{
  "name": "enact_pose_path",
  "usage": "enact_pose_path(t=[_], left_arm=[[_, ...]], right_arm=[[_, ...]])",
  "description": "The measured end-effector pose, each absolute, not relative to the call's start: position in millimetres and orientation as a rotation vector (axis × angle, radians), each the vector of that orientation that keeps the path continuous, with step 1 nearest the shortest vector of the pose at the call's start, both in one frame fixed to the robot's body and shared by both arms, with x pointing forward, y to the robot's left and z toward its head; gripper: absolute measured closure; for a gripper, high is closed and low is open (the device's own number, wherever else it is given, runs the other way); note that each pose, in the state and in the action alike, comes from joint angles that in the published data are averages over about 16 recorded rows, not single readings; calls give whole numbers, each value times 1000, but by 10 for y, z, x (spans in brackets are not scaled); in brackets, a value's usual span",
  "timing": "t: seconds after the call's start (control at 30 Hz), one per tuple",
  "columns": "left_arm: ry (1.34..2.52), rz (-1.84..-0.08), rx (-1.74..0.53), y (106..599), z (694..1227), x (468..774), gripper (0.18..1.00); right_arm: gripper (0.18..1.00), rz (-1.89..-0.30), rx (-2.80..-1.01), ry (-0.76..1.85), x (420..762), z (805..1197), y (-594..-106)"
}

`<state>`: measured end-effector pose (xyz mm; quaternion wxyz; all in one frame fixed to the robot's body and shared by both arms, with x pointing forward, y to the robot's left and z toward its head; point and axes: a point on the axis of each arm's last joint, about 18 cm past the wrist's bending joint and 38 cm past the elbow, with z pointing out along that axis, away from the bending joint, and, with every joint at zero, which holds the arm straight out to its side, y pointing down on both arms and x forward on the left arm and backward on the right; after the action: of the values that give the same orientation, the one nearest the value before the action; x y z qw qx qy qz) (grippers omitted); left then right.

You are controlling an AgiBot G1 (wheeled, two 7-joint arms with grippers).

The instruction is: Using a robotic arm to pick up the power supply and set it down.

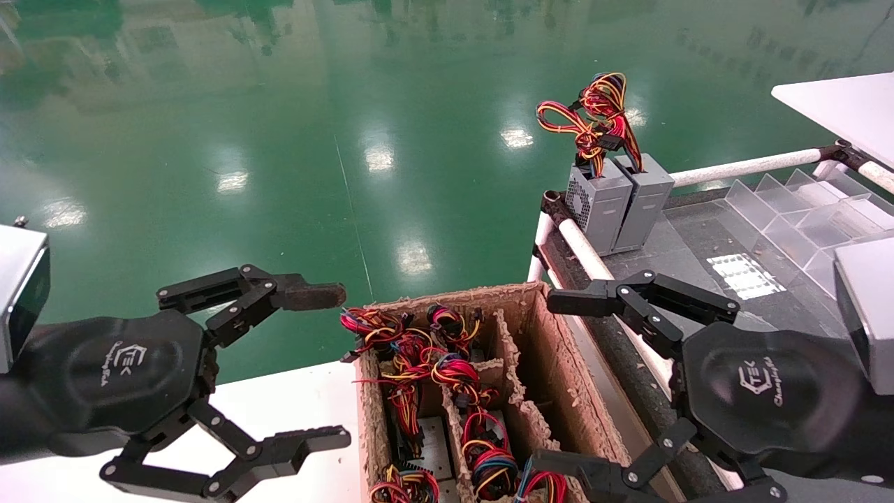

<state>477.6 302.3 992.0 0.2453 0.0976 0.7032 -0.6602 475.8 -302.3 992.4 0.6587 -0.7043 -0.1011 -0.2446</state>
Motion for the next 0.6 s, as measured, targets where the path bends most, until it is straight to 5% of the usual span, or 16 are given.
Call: enact_pose_path(t=[0.3, 0.6], left_arm=[[1919, -1802, 266, 3023, 9920, 4776, 308], [1919, -1802, 266, 3023, 9920, 4776, 490]], right_arm=[[178, -554, -1595, -229, 4758, 9924, -3023], [178, -554, -1595, -229, 4758, 9924, -3023]])
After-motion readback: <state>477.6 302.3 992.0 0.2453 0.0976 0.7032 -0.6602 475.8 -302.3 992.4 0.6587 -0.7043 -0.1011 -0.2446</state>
